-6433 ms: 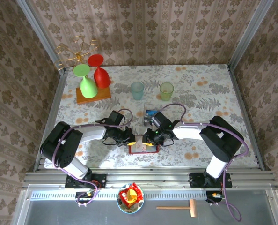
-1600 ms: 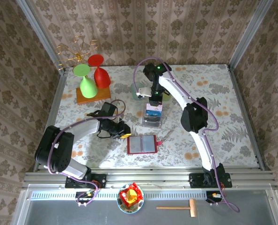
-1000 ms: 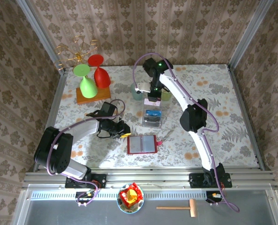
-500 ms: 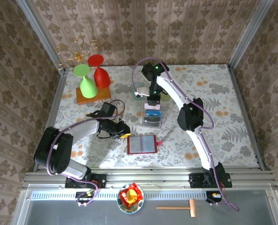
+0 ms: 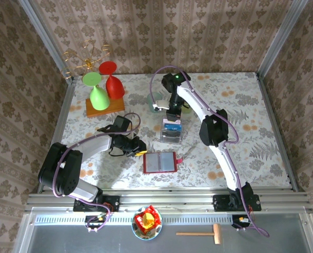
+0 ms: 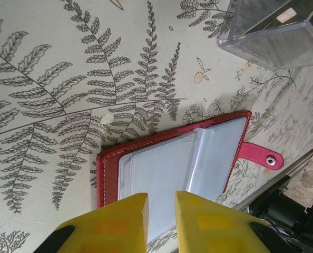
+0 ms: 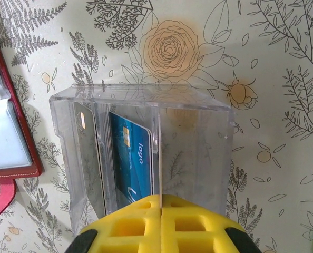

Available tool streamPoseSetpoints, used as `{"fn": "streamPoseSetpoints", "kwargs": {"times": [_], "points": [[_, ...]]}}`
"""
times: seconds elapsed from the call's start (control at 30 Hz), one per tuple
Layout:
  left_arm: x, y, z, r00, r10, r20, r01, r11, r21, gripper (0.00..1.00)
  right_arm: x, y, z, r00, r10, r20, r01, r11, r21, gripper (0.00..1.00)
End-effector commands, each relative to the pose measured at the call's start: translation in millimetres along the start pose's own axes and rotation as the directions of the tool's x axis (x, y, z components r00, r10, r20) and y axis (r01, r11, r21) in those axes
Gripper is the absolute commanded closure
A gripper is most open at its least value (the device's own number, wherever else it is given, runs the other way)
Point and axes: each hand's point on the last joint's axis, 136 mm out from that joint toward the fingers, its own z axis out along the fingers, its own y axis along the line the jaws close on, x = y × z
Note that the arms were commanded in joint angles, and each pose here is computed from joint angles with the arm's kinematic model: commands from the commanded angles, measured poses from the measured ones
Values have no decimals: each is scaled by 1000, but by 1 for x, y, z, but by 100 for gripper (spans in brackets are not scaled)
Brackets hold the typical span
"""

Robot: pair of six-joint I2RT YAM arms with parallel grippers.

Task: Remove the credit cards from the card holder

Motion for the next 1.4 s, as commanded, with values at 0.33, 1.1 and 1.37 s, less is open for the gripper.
{"fn": "streamPoseSetpoints", "kwargs": {"times": [0.33,1.1,1.37], "points": [[1,2,-4,1000,-11,11,11,1000,0,79,5,-15,-32,998,64,8,-64,990,129,81],[2,-4,-4,999,14,36,-15,1000,27,79,-20,-1,-89,907,292,305,-381,878,291,80],[2,-5,-9,997,18,80,-22,999,40,77,-43,46,-84,771,397,498,-555,803,219,81]]}}
